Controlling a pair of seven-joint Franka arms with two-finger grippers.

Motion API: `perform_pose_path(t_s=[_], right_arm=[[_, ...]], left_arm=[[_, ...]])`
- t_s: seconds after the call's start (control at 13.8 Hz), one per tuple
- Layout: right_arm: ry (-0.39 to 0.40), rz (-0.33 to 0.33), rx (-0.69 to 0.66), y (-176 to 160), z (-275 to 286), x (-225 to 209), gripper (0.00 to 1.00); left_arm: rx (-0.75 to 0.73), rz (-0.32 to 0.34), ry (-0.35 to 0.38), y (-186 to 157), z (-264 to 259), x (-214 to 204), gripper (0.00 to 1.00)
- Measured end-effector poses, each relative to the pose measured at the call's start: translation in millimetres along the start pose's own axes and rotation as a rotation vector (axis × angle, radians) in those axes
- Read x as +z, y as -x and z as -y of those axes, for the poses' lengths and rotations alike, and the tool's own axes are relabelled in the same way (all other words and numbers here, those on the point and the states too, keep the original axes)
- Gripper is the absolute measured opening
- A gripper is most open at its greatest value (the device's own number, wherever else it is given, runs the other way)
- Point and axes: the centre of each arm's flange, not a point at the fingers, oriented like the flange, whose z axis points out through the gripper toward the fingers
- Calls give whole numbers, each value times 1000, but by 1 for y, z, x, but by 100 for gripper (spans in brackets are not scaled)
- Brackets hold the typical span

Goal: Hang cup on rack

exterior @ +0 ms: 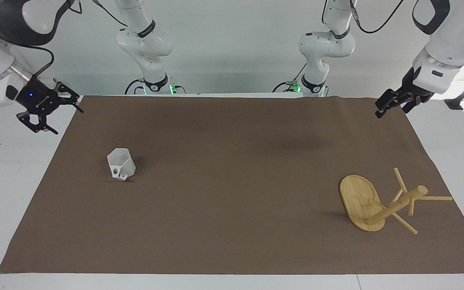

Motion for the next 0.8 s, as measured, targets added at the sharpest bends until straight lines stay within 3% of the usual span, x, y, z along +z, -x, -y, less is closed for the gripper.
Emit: perform_pose_path(t_s=[0.29, 0.43, 0.58, 0.8], right_arm=[[-134, -217, -199, 33, -56, 74, 100], [-182, -376, -268, 61, -81, 121, 100], [-195, -538, -362, 91, -91, 168, 100], [-191, -669, -479, 111, -84, 215, 100]], left_arm=[[0, 0, 0, 0, 0, 0, 100], [0, 0, 0, 0, 0, 0, 100], [0, 0, 0, 0, 0, 0, 100], [0, 0, 0, 0, 0, 0, 100]])
